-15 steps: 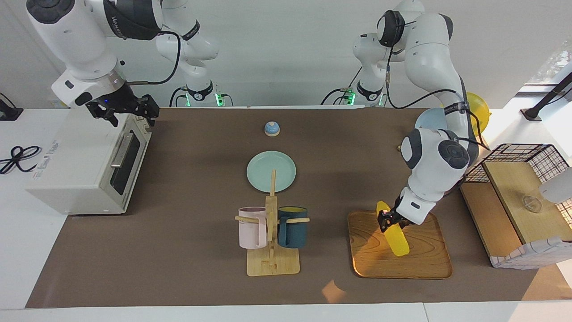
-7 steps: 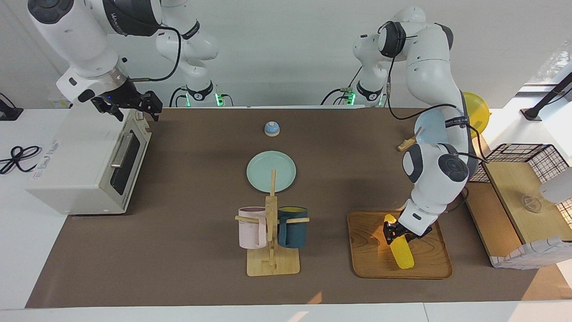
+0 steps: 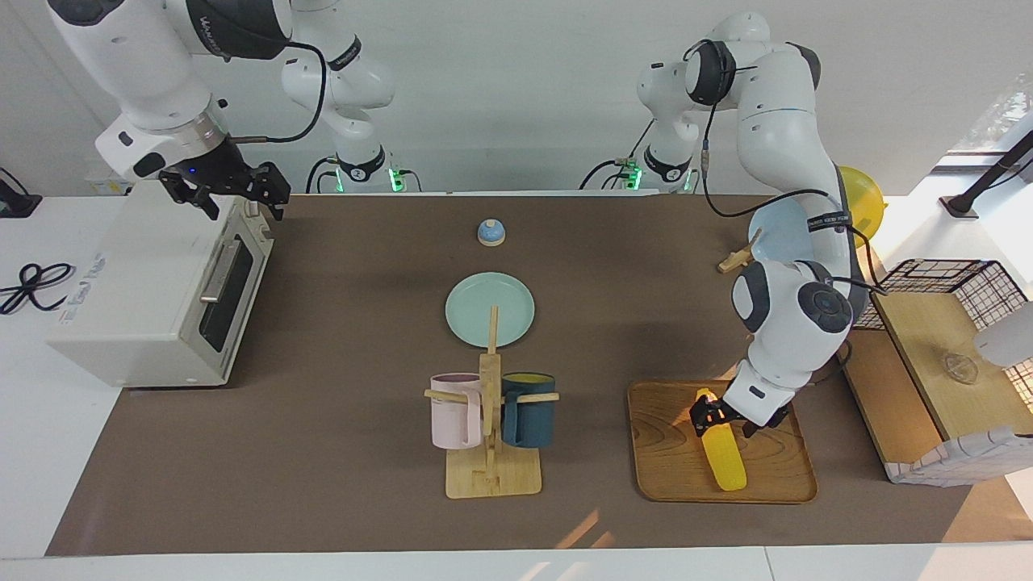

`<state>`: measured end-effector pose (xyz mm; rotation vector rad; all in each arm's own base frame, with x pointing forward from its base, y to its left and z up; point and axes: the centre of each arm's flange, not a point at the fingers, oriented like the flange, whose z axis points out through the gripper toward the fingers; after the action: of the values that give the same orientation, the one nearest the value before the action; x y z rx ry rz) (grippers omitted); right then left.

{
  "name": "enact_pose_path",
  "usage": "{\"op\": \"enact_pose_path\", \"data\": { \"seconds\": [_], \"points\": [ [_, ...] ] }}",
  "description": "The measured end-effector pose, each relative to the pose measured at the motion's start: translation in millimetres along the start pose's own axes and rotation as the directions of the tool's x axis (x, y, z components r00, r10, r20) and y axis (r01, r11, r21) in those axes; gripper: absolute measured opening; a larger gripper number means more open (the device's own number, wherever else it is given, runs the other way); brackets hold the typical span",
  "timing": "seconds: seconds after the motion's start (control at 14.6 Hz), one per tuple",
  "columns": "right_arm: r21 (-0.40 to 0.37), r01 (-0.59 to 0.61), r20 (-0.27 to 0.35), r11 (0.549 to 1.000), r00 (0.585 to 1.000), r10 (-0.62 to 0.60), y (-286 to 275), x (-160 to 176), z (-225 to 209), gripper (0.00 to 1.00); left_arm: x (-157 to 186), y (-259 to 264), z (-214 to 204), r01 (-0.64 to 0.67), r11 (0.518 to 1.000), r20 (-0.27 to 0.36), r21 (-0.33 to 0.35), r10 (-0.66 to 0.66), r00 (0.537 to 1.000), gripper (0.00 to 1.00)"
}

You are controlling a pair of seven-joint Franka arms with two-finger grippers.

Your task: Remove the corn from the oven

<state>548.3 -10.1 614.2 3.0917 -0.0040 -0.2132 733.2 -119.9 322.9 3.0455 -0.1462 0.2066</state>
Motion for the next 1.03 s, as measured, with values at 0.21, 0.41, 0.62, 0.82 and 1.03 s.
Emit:
{"op": "enact_pose_path", "data": {
  "seconds": [0.21,0.41,0.62,0.82,1.03],
  "points": [
    [0.0,0.0,0.003,1.0,1.0,0.0,-0.1,0.3,1.2,1.0,5.5,0.4,-33.9,-0.001,1.0,-0.024,-0.002,0.001,1.0,1.0],
    [0.0,0.001,0.002,1.0,1.0,-0.001,-0.7,0.3,1.1,1.0,-3.6,5.4,-100.4,-0.005,1.0,0.003,-0.001,0.005,1.0,1.0],
    [0.0,0.003,-0.001,1.0,1.0,-0.003,-1.6,0.7,0.8,1.0,-25.7,6.3,-176.3,0.008,1.0,0.051,0.005,-0.008,0.999,1.0],
    [0.0,0.003,-0.002,1.0,1.0,-0.003,-1.6,0.7,0.7,1.0,-54.6,7.8,-242.0,0.019,1.0,0.097,0.012,-0.02,0.995,1.0],
    [0.0,0.001,-0.002,1.0,1.0,-0.001,-0.6,0.7,0.7,1.0,-91.1,7.2,-293.7,0.022,1.0,0.143,0.019,-0.024,0.989,1.0]
  ]
}}
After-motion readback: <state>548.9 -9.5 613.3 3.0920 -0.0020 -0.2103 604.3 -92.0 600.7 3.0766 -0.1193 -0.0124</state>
